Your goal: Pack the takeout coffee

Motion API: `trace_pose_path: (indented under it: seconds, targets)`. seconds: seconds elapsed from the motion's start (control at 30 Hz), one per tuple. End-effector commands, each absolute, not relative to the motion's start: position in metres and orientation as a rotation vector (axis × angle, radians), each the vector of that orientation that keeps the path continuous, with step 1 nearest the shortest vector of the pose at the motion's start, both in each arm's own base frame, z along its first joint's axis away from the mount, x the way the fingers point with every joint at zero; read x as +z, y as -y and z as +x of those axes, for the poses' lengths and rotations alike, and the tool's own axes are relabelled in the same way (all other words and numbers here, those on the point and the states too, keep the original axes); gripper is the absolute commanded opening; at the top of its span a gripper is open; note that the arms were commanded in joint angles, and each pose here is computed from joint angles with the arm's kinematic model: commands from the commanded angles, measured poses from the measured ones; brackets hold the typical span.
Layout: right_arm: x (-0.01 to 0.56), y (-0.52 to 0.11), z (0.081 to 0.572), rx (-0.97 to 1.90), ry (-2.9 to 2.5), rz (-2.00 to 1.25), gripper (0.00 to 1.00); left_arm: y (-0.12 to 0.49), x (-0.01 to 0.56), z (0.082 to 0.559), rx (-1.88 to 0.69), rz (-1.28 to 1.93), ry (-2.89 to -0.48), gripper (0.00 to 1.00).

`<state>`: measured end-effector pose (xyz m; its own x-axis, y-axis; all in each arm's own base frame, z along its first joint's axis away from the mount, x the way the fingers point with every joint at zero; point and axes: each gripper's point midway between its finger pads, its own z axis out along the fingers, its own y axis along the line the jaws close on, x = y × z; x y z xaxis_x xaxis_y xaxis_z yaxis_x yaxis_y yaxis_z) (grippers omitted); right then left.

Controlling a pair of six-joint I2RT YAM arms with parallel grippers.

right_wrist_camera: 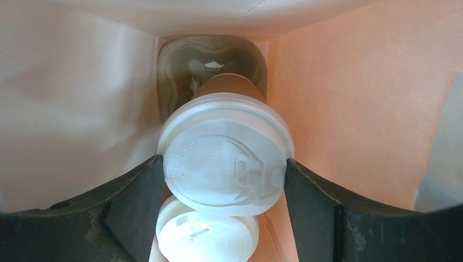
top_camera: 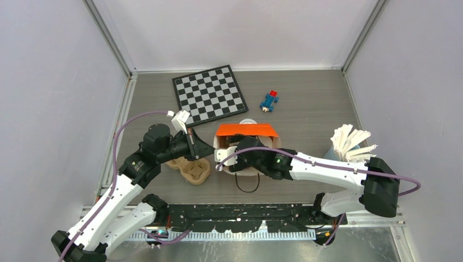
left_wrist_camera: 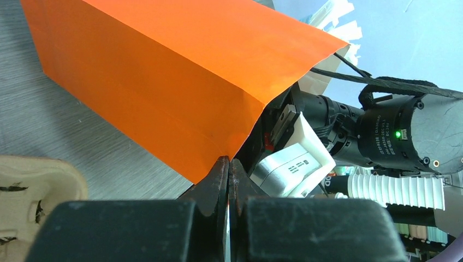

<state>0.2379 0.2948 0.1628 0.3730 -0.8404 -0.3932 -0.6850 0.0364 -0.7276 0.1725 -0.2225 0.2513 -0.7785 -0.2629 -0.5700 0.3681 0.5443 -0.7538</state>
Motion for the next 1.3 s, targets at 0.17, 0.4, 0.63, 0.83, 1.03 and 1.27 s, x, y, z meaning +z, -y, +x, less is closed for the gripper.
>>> trace_pose_path:
  seconds: [0.17, 0.4, 0.63, 0.83, 1.03, 1.27]
  targets:
    - [0.164, -0.310, 0.239, -0.183, -1.315, -1.749, 0.76, 0.229, 0.277, 0.170, -1.311, 0.125, -2.050, 0.00]
    - [0.163, -0.313, 0.247, -0.232, -1.315, -1.769, 0.77, 0.230, 0.276, 0.170, -1.317, 0.129, -2.053, 0.00]
    - [0.167, -0.315, 0.250, -0.244, -1.313, -1.766, 0.81, 0.231, 0.276, 0.171, -1.321, 0.132, -2.056, 0.00]
    - [0.165, -0.313, 0.247, -0.212, -1.311, -1.769, 0.87, 0.233, 0.278, 0.171, -1.330, 0.143, -2.056, 0.00]
    - [0.169, -0.316, 0.247, -0.200, -1.304, -1.762, 0.90, 0.232, 0.280, 0.170, -1.326, 0.140, -2.046, 0.00]
    - [0.176, -0.317, 0.248, -0.176, -1.321, -1.732, 0.77, 0.231, 0.288, 0.171, -1.325, 0.148, -2.023, 0.00]
